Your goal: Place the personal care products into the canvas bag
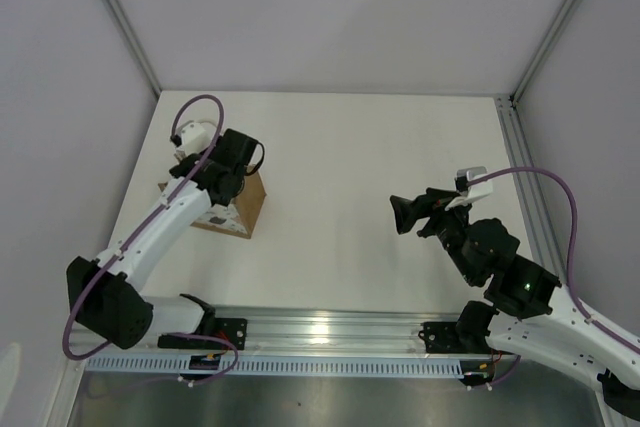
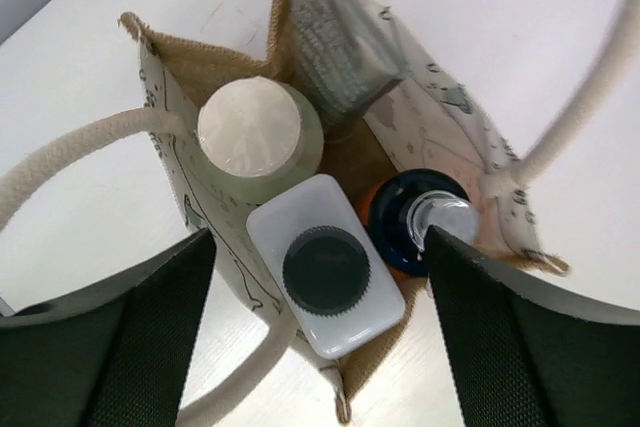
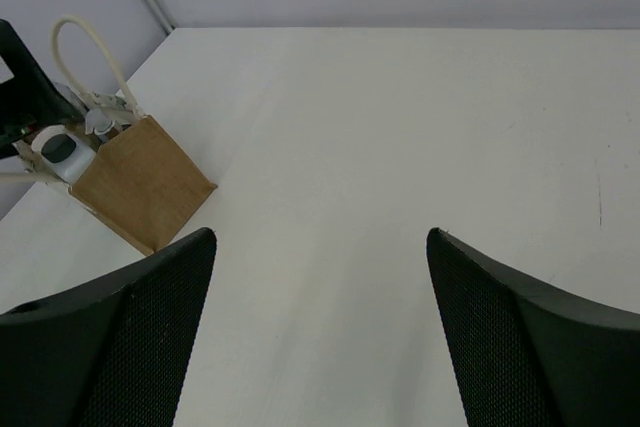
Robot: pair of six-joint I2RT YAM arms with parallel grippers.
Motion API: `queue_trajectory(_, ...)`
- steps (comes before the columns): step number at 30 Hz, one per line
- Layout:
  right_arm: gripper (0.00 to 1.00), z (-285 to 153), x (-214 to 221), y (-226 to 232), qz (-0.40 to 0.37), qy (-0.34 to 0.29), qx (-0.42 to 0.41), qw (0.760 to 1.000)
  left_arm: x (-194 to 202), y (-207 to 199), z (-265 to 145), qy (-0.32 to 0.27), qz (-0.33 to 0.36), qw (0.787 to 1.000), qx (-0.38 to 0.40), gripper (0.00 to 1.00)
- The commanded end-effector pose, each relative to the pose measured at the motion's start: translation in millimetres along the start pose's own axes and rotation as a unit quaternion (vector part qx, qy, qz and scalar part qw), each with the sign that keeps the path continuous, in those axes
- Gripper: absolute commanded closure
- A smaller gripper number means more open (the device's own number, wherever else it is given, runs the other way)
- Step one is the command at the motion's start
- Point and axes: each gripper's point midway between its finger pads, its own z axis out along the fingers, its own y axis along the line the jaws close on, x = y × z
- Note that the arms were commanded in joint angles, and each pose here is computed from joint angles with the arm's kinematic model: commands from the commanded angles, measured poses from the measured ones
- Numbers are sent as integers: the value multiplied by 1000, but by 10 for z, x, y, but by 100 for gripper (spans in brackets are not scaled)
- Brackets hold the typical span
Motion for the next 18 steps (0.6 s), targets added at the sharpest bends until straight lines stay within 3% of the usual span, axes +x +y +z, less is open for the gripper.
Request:
queue_trajectory(1, 10, -14, -175, 82, 16, -15, -11, 1000, -523, -160, -471, -45, -9, 993, 105, 5)
queue_trajectory(2, 10, -10, -173, 88, 16, -14, -12, 1000, -598, -195, -571, -55, -8, 990, 129, 1)
queue_trajectory(5, 10, 12, -148, 98, 13, -10, -11, 1000, -753, -351, -976, -92, 17, 969, 230, 1)
queue_trajectory(6, 10, 19, -132, 104, 12, -7, -12, 1000, -772, -607, -1262, -102, 19, 945, 309, 1)
queue_trajectory(9, 2, 24, -123, 126, 14, -4, -17, 1000, -611, -832, -1701, -120, 72, 899, 416, 1)
queue_trajectory(13, 1, 92, -37, 91, 11, 4, 3, 1000, -195, -1218, -2237, -95, 100, 804, 578, 1)
queue_trajectory(18, 1, 191, 49, 109, 18, 19, 20, 999, 308, -1366, -2253, -71, 132, 762, 630, 1)
